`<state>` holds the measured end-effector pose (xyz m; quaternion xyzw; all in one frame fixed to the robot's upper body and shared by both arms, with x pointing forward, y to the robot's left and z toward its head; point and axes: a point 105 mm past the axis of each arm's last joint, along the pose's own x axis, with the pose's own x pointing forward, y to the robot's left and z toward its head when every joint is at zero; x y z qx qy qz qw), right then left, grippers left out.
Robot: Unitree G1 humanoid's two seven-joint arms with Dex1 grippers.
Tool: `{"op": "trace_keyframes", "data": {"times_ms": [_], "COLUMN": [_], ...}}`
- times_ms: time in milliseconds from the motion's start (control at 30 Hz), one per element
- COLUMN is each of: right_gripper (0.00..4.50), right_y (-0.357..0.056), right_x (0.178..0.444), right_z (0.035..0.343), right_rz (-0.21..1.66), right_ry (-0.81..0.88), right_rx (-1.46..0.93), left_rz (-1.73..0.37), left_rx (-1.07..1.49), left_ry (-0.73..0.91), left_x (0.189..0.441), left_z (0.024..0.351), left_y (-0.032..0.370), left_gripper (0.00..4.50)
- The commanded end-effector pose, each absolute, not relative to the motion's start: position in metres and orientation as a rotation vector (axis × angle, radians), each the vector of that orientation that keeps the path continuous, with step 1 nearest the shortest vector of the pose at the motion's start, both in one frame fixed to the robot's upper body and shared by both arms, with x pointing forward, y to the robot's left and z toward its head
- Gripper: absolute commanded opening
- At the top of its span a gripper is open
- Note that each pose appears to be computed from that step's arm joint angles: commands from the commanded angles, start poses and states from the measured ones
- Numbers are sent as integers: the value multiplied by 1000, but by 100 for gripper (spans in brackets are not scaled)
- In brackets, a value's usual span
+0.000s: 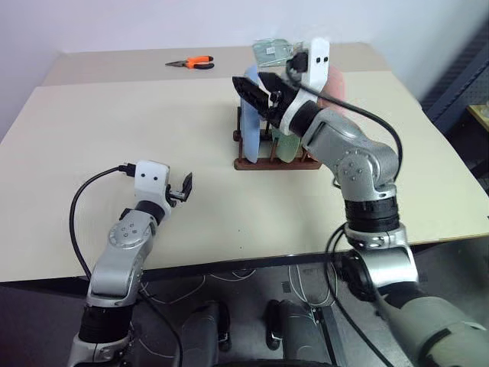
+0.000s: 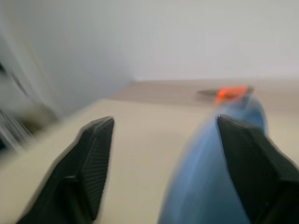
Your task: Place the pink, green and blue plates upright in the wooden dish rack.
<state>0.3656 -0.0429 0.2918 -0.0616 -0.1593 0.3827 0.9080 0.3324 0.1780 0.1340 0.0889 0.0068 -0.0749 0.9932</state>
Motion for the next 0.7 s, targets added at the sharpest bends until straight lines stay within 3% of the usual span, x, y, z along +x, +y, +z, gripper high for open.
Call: {"op": "trace_keyframes", "data": {"times_ms": [33,167,300,400,467,700], "right_gripper": [333,333,333,333,333,333], "right_y": [-60,-129,-222,-264,-279,-285], "right_x": [336,321,310,304,303,309], "right_z": [306,291,255,223,205,185], "right_rz": [825,819,642,525,470,446], "right_ry": [-524,-417,-194,-67,-13,11], "right_rx": [-397,-361,-326,-298,-304,-304], "left_rz": [-154,-161,-203,-248,-266,-269], "left_rx": [198,234,280,299,306,356], "left_ry": [-52,-29,-9,27,54,96], "left_x": [328,327,328,331,332,330], "left_z": [149,141,132,122,118,113], "left_y": [176,180,181,182,183,196], "left_gripper": [403,403,403,403,403,403]}}
